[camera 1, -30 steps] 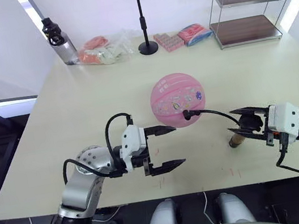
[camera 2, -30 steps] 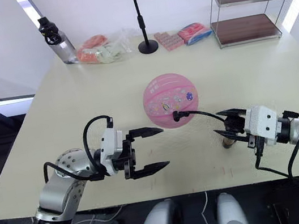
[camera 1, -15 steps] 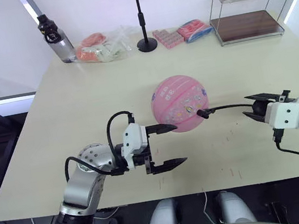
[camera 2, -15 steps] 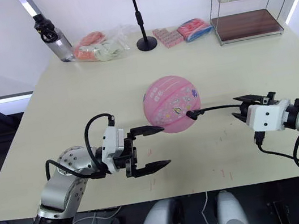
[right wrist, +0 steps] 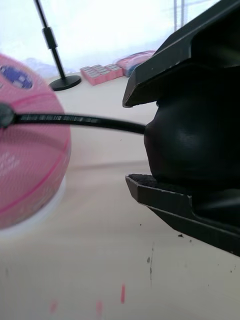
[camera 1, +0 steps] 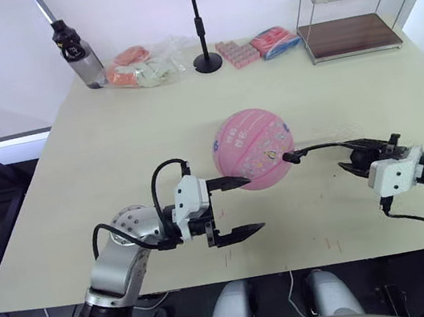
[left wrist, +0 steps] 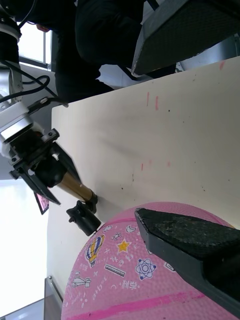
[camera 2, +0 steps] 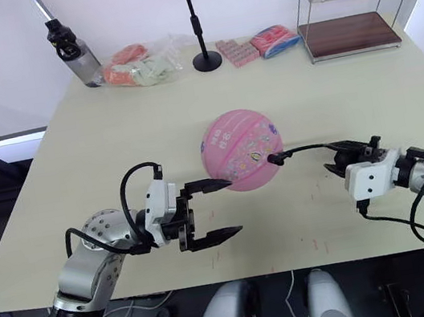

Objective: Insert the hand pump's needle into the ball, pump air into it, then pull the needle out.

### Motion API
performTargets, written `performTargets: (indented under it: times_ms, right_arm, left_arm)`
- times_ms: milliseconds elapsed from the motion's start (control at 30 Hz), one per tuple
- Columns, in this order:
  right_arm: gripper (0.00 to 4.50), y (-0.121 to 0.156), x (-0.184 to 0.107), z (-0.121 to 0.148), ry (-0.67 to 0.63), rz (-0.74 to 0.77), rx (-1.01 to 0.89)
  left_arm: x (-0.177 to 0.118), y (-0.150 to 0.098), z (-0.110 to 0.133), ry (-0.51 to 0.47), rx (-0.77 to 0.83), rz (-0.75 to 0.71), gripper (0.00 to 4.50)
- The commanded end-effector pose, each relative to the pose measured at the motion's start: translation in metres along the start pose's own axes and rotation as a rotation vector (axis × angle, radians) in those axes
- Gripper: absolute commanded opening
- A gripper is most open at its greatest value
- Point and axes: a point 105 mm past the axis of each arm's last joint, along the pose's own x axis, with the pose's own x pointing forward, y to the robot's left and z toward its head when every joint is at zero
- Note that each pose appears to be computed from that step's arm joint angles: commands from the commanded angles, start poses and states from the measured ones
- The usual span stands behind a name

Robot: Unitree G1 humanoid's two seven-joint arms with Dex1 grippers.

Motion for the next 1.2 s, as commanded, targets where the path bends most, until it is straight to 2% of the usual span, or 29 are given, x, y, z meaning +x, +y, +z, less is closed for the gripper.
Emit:
performTargets:
  times_ms: [33,67,233,333,600,700,800,967,1200]
  right_arm:
    - [4.0,0.014,-0.003,0.0,-0.01,0.033,-0.039]
    - [4.43,0.015,-0.005,0.0,-0.012,0.035,-0.037]
    - [4.43,0.015,-0.01,0.003,-0.029,0.021,-0.008]
    - [4.43,0.019,-0.018,0.006,-0.044,-0.009,0.085]
    - [4.43,0.02,-0.036,0.014,-0.11,-0.202,0.59]
    - [4.43,0.018,-0.043,0.027,-0.213,-0.22,0.787]
    - [4.43,0.014,-0.052,0.036,-0.296,-0.22,0.906]
    - [4.43,0.004,-0.059,0.05,-0.411,-0.217,1.012]
    - [4.43,-0.002,-0.065,0.061,-0.487,-0.209,1.015]
  left_arm:
    - [0.002,-0.004,0.009,-0.028,0.026,-0.015,4.5]
    - [0.001,-0.003,0.008,-0.027,0.027,-0.015,4.5]
    - [0.0,-0.001,0.008,-0.023,0.025,-0.011,4.5]
    - [-0.001,0.0,0.007,-0.024,0.025,-0.007,4.5]
    - [-0.006,0.007,0.012,-0.051,0.027,0.062,4.5]
    - [-0.011,0.023,0.021,-0.078,0.041,0.157,4.5]
    - [-0.013,0.041,0.034,-0.12,0.061,0.27,4.5]
    - [-0.01,0.07,0.052,-0.176,0.036,0.411,4.5]
    - [0.004,0.102,0.06,-0.128,0.006,0.545,4.5]
